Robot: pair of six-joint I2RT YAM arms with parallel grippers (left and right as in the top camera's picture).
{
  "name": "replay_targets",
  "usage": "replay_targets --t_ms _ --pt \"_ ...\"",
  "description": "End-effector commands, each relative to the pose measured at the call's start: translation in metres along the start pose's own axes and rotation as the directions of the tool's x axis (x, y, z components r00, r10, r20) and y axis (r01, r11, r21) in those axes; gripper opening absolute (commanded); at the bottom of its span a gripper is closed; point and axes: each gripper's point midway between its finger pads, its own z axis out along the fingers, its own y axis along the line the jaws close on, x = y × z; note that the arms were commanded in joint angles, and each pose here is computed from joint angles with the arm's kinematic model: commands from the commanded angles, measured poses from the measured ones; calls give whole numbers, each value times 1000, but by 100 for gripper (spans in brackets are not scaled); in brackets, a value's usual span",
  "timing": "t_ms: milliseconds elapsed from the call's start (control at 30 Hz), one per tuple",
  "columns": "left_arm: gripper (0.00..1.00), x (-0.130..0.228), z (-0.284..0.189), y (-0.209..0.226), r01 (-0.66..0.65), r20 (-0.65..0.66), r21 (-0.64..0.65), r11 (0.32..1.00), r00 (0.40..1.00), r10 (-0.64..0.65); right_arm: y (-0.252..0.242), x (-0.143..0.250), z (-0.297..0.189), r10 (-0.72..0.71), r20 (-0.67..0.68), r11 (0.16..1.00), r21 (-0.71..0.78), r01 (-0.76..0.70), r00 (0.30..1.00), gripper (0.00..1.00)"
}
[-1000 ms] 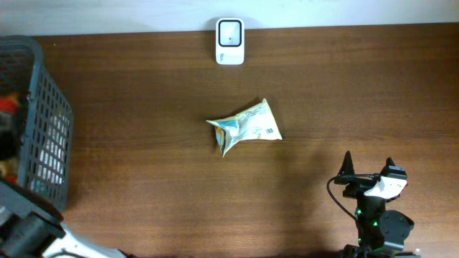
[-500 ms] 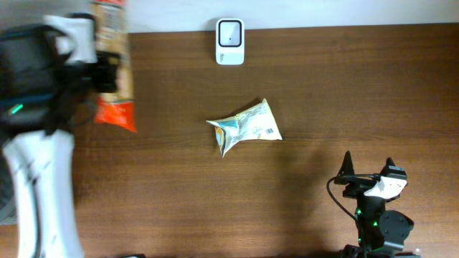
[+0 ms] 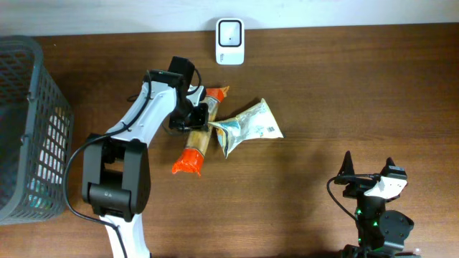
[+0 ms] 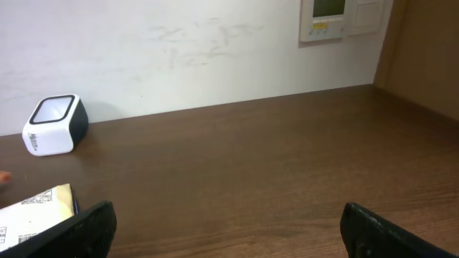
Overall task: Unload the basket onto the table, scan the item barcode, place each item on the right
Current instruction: 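Place the pasta pack on the table beside the snack bag, then reach the left gripper into the basket and grasp the white tube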
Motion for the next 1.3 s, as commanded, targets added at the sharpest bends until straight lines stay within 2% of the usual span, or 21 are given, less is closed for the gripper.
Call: replay_targets --t_ms 0,67,100,133,167,200,267,300,367,467,500,567,600,633,667,767,800,1033,1067,1167,1267 --pt "99 -9 -12 -6 -9 41 22 1000 999 8 -2 2 0 2 -2 1000 7 -2 1000 99" --pt "99 -41 -65 8 2 199 -53 999 980 9 -2 2 0 2 -2 1000 7 -2 1000 99" --pt "99 -57 -115 16 21 322 -94 995 947 10 -2 2 0 2 -2 1000 7 -2 1000 99" --pt "99 -68 -187 28 65 481 -130 989 877 6 -2 2 0 2 -2 1000 7 -2 1000 99" --pt "99 -68 -231 37 101 569 -147 984 823 1 -2 2 0 2 -2 1000 7 -2 1000 99" --pt "99 -57 -295 61 189 685 -178 966 728 -17 -2 2 0 2 -2 1000 7 -2 1000 99" --pt "99 -25 -358 105 325 785 -171 930 616 -71 -2 2 0 2 -2 1000 7 -2 1000 99" --pt "99 8 -391 154 469 831 -142 871 535 -153 -2 2 0 2 -2 1000 7 -2 1000 99" --pt "100 62 -413 230 698 857 -33 715 388 -339 -2 2 0 2 -2 1000 7 -2 1000 99" --pt "99 119 -417 300 849 852 33 527 251 -459 -2 2 0 2 -2 1000 7 -2 1000 99" --pt "99 130 -413 313 868 844 29 496 244 -478 -2 2 0 2 -2 1000 7 -2 1000 99" --pt "99 139 -394 333 859 813 -57 508 336 -476 -2 2 0 2 -2 1000 7 -2 1000 99" --pt "99 135 -382 338 830 789 -104 548 404 -462 -2 2 0 2 -2 1000 7 -2 1000 99" --pt "99 116 -358 337 709 737 -144 691 542 -404 -2 2 0 2 -2 1000 7 -2 1000 99" --pt "99 104 -338 340 620 694 -158 768 623 -360 -2 2 0 2 -2 1000 7 -2 1000 99" --pt "99 96 -281 370 474 547 -233 849 786 -289 -2 2 0 2 -2 1000 7 -2 1000 99" --pt "99 95 -264 377 445 503 -233 865 816 -284 -2 2 0 2 -2 1000 7 -2 1000 99" --pt "98 87 -178 410 274 332 -196 942 922 -199 -2 2 0 2 -2 1000 7 -2 1000 99" --pt "98 87 -161 412 270 311 -162 949 927 -211 -2 2 0 2 -2 1000 7 -2 1000 99" --pt "97 71 -141 400 142 344 -52 988 932 -116 -2 2 0 2 -2 1000 7 -2 1000 99" --pt "95 69 -128 401 142 337 -14 990 932 -129 -2 2 0 2 -2 1000 7 -2 1000 99"
